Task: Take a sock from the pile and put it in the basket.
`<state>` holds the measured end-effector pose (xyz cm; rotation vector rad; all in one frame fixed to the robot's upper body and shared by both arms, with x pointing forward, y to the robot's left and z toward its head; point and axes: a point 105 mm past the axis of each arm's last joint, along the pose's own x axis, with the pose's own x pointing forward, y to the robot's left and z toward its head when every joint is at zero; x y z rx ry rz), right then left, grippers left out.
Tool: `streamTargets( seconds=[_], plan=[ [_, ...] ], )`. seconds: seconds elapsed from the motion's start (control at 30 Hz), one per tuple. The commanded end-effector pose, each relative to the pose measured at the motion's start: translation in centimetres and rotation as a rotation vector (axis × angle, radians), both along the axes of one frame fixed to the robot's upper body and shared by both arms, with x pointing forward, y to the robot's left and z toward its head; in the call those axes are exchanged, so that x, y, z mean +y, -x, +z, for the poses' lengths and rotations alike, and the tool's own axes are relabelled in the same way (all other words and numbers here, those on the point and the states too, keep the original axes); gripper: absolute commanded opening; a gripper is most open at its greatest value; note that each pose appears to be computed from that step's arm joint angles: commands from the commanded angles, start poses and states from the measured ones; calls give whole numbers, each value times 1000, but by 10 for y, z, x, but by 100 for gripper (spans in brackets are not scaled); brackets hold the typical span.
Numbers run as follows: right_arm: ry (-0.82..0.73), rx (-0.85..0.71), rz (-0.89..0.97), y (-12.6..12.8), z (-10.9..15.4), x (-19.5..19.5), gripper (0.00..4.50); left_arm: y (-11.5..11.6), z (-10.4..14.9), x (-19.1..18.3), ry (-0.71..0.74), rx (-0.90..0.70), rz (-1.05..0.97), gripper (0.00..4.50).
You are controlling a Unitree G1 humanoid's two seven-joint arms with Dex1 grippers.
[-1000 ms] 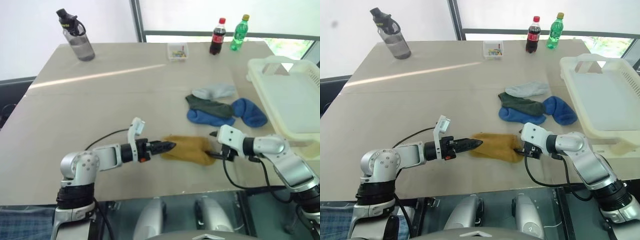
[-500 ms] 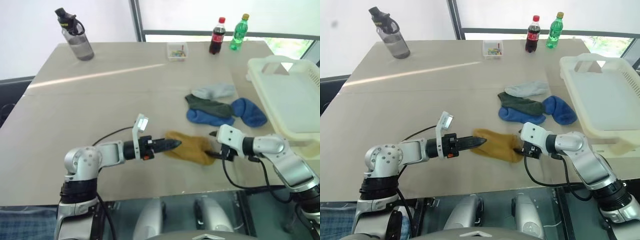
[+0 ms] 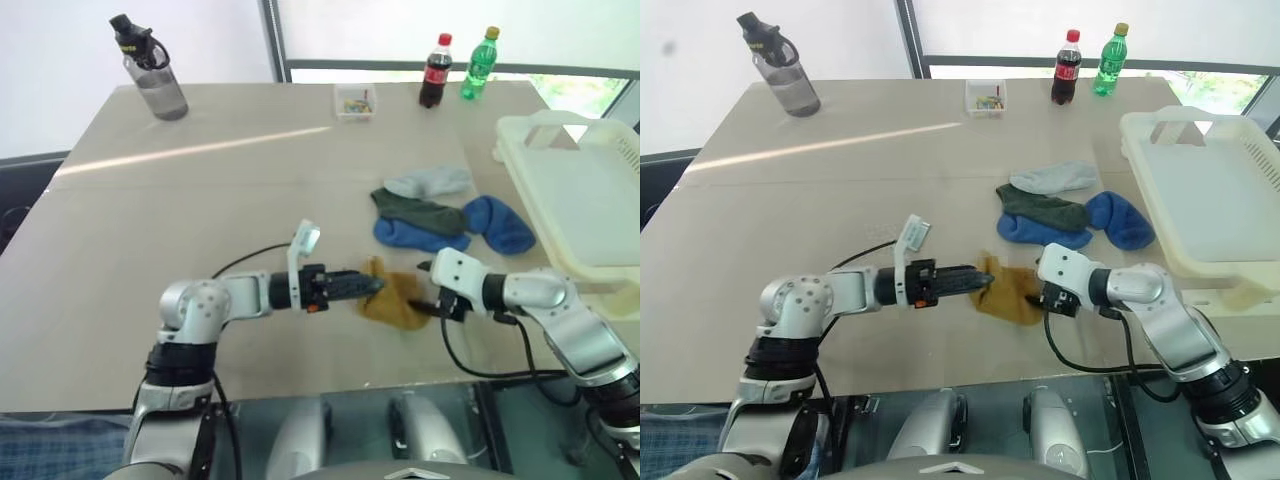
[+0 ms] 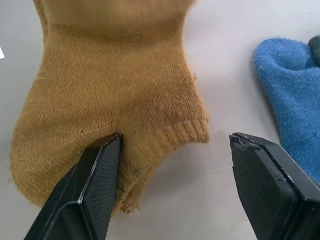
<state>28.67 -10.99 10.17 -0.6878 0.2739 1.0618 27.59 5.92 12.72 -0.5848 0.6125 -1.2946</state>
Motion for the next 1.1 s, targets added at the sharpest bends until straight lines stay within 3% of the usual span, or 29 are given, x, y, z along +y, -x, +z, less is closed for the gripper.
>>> streamTargets(
  seconds=[0.03,0.2,0.37,0.63,0.7,0.77,1.1],
  plan=[
    [-13,-62,18,0,16,7,356,-1,4,-14,23,-33,-50,446],
    [-106,-65,-39,-1,39,2,356,-2,-1,-23,7,-39,-76,446],
    [-143,162,-157,20,34,-28,356,-1,-4,-27,4,-42,-90,446],
    [-447,385,-383,22,37,-38,356,6,-1,-27,40,-46,-141,446],
    [-528,409,-377,22,41,-27,431,7,2,-27,60,-48,-151,450],
    [-580,431,-370,23,43,-17,447,8,4,-27,71,-52,-159,450],
    [-545,449,-437,17,17,5,447,10,1,-30,74,-49,-171,450]
  ],
)
